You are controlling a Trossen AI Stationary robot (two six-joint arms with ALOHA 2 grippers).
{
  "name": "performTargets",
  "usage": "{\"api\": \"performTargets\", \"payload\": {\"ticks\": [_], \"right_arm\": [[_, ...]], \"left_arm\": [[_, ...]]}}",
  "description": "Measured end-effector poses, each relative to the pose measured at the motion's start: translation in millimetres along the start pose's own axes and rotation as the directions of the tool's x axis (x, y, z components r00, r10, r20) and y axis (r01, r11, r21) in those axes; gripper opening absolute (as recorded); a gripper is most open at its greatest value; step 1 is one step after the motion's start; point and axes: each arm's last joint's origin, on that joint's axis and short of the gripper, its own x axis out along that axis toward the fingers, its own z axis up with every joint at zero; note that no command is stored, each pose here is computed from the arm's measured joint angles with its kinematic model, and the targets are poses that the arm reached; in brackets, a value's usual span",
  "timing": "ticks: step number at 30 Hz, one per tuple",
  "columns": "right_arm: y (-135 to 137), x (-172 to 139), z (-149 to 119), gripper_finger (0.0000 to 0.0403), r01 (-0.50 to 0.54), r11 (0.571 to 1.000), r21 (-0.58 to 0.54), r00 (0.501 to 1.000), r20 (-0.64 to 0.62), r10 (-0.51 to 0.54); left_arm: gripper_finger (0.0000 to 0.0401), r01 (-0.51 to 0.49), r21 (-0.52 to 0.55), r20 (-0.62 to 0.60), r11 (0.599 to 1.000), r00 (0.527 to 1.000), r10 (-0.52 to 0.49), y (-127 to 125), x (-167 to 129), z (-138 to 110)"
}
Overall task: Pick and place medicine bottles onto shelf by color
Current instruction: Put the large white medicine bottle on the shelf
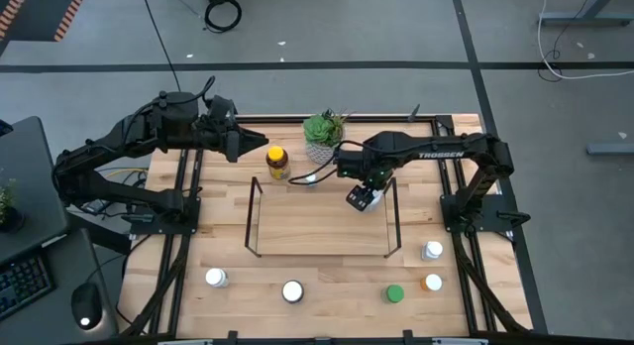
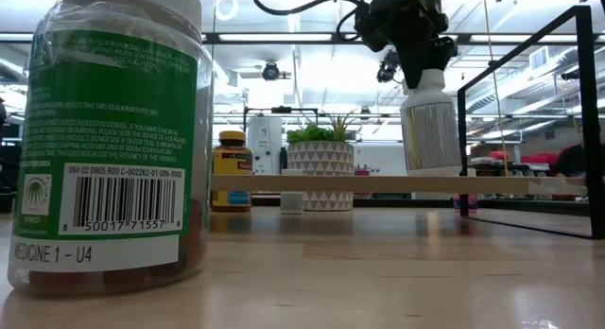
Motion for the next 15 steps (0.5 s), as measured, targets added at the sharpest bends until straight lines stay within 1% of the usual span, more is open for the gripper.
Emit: {"api": "performTargets", "payload": {"ticks": [10, 15], "right_arm": [[-1.1, 8.8, -1.5, 0.0261, 0.007, 1.0, -0.002, 1.0, -0.011, -0.008], [-1.6, 9.7, -2.0, 0.0276, 0.013, 1.0, 0.003, 1.0, -0.014, -0.013]], "left_arm": [[0.0169, 0.019, 0.008, -0.018, 1.0, 1.0, -0.019, -3.8, 0.0, -3.6], [0.0169, 0.019, 0.008, -0.019, 1.0, 1.0, -0.019, -3.9, 0.0, -3.7]]}}
